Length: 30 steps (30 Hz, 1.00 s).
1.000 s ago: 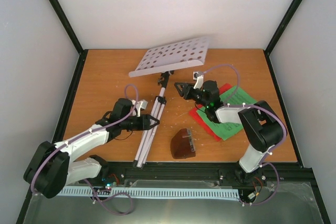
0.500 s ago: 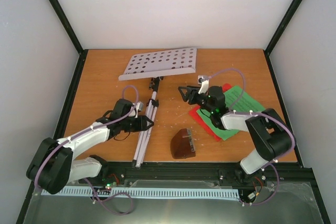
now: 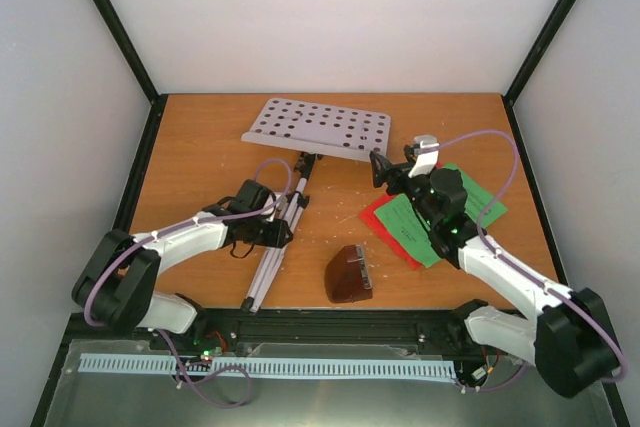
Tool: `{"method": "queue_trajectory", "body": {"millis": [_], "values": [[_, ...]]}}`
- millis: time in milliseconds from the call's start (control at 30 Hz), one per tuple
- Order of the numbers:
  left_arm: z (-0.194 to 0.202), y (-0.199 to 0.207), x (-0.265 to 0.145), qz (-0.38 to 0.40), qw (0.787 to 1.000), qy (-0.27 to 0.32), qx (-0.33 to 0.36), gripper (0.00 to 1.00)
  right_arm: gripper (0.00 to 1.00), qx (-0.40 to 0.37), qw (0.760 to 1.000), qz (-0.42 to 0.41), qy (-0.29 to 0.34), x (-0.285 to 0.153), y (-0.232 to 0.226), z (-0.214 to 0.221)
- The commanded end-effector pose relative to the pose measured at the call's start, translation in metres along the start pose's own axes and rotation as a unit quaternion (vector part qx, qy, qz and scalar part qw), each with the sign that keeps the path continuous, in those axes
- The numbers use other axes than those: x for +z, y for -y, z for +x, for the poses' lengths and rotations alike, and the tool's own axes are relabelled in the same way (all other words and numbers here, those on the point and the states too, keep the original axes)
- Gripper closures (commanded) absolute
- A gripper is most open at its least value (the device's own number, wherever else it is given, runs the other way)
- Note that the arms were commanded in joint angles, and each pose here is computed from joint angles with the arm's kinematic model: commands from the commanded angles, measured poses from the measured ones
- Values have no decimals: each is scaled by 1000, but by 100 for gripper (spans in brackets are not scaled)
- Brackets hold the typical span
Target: Pack up the instrument practice props
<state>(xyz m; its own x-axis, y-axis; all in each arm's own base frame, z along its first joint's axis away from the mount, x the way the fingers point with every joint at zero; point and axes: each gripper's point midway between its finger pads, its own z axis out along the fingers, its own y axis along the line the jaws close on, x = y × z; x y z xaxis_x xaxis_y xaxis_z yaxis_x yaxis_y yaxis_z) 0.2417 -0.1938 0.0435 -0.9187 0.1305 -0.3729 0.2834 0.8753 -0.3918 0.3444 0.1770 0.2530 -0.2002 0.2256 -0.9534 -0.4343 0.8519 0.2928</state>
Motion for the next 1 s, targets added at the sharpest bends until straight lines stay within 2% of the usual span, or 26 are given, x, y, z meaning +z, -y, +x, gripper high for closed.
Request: {"method": "queue_trajectory", "body": {"millis": [0, 133, 300, 433, 967], "values": [[-95, 57, -31, 40, 978, 157, 128, 99, 4, -60, 995, 78, -8, -19, 27, 2], [-94, 60, -24, 42, 980, 146, 128, 94, 3, -62, 994, 91, 3, -27, 32, -1], [-94, 59, -20, 44, 982, 143, 117, 75, 3, -59, 994, 94, 3, -28, 33, 1], [-92, 56, -17, 38, 983, 139, 114, 65, 3, -57, 994, 94, 2, -28, 33, 2], [-91, 63, -24, 58, 980, 152, 119, 37, 2, -60, 996, 64, 2, -27, 20, -6]]}}
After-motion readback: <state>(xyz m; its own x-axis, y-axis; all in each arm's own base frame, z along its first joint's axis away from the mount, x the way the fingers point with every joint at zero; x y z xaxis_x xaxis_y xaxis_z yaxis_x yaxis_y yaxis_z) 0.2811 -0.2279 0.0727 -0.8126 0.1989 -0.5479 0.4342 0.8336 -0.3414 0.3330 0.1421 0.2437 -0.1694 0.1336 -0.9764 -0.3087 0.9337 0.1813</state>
